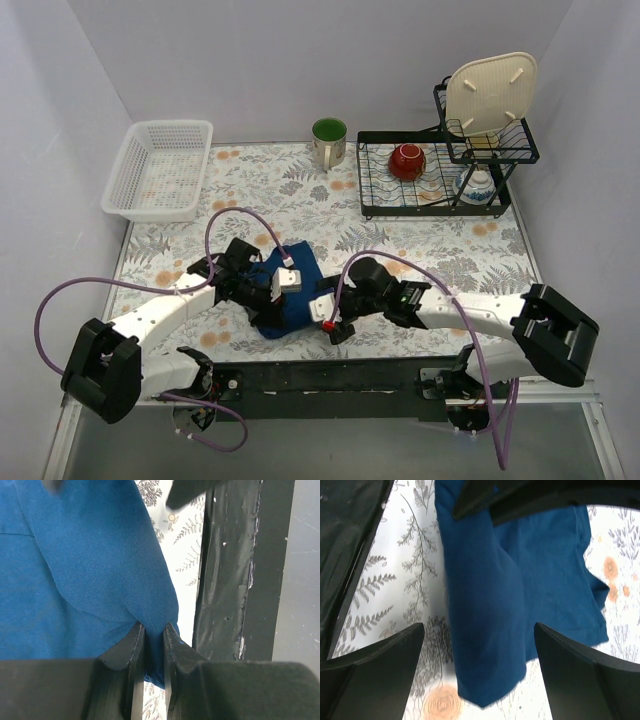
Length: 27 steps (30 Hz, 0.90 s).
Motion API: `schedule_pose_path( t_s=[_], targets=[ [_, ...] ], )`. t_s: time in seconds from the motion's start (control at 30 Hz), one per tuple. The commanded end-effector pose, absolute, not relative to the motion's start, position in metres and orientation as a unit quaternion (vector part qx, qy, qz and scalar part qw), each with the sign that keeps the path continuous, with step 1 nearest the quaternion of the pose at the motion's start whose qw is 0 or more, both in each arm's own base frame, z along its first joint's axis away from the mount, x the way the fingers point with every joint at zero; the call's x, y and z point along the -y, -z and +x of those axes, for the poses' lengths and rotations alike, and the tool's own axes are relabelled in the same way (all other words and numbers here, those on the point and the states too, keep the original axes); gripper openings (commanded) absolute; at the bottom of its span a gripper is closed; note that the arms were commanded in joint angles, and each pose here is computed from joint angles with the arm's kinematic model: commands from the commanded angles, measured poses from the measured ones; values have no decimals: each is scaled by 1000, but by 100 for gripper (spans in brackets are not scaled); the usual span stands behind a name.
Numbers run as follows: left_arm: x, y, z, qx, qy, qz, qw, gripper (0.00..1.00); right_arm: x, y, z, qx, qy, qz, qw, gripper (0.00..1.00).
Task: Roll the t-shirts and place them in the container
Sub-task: Roll the T-shirt to the center of the board.
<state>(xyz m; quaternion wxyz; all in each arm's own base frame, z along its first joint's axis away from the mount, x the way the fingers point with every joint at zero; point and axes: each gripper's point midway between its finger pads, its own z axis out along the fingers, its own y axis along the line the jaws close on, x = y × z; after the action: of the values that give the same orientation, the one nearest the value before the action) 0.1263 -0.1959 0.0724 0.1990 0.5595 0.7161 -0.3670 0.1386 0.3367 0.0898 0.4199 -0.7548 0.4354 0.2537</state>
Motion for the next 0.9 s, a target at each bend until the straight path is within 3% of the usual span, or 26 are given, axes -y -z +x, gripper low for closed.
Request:
schedule_pose_path(
  t_s=[0.0, 0.43, 0.53, 0.57, 0.6, 0.67, 0.8, 0.83, 0.87],
  targets=[
    [207, -93, 134, -698, 391, 558, 218, 0, -354, -88, 136, -406, -259, -750, 453, 98],
    [198, -92, 125, -698, 396, 561, 203, 0, -362, -72, 179, -414, -167, -712, 542, 83],
    [195, -90, 125, -702, 391, 560, 200, 2, -365, -66, 179, -412, -167, -721, 531, 66],
    [193, -89, 123, -704, 389, 560, 196, 5, -367, -65, 177, -411, -172, -727, 523, 52],
    [191, -89, 126, -709, 379, 561, 197, 22, -373, -69, 179, -410, -176, -728, 521, 46],
    [191, -97, 131, -707, 367, 563, 221, 36, -371, -59, 174, -428, -192, -739, 484, 29],
    [195, -129, 145, -704, 339, 526, 337, 66, -375, -58, 170, -476, -220, -728, 442, 11],
    [193, -129, 150, -703, 310, 529, 360, 98, -375, -56, 168, -479, -225, -728, 436, 10],
    [193, -136, 153, -689, 293, 534, 392, 98, -373, -54, 167, -483, -227, -728, 431, 9]
  ],
)
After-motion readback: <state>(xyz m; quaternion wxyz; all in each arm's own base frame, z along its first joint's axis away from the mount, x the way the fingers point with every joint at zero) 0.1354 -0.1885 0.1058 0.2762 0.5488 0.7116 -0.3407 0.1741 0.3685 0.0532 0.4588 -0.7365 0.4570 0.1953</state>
